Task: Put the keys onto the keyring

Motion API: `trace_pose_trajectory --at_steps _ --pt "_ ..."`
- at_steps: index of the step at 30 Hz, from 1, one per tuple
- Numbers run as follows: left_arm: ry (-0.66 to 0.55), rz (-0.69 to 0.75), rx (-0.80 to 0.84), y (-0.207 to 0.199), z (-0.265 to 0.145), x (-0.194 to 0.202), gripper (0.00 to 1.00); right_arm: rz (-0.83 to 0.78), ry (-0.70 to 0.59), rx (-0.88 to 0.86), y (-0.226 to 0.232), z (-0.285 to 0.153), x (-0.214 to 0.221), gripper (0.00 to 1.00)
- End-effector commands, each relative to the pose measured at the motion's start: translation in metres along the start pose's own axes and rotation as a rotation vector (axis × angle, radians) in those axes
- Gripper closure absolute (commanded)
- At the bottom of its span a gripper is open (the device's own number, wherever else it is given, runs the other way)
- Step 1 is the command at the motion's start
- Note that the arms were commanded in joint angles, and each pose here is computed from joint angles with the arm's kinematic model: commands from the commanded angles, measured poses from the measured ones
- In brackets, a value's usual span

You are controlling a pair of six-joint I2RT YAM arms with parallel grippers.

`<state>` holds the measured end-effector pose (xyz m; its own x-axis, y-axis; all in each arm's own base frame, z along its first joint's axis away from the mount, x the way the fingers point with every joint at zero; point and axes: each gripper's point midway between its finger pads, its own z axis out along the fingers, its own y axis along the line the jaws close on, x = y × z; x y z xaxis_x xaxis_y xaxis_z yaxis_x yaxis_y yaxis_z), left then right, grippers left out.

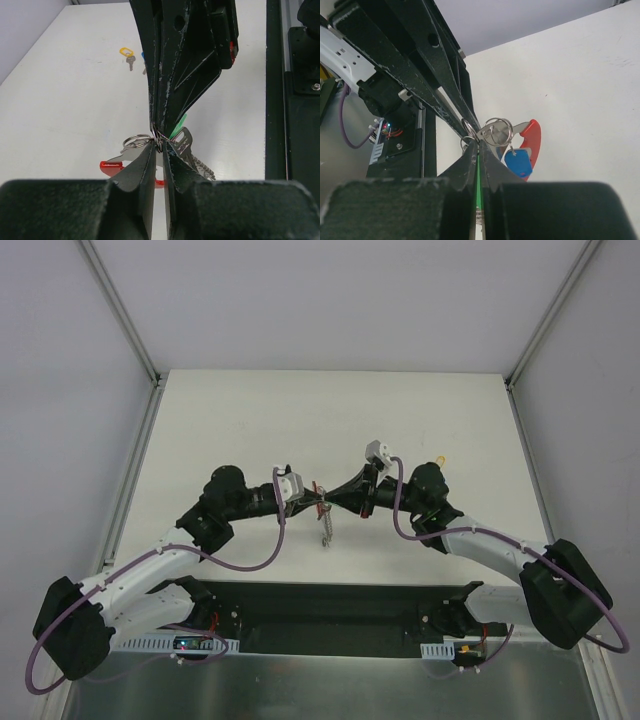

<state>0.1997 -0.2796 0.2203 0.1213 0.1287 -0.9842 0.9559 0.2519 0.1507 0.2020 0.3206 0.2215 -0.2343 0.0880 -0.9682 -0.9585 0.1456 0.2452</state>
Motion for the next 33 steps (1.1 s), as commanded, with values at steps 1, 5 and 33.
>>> trace_pose_trajectory --at_steps 1,5,33 --pt "0.011 0.100 0.088 -0.008 -0.002 -0.020 0.90 -0.100 -0.023 -0.042 0.008 -0.003 -0.020 0.99" --pt "0.073 0.122 0.143 -0.015 -0.006 -0.016 0.84 -0.106 0.037 -0.061 0.010 -0.004 -0.012 0.99" --pt "0.288 0.013 0.187 -0.024 0.012 0.030 0.74 -0.118 0.131 -0.029 0.004 -0.002 0.004 0.99"
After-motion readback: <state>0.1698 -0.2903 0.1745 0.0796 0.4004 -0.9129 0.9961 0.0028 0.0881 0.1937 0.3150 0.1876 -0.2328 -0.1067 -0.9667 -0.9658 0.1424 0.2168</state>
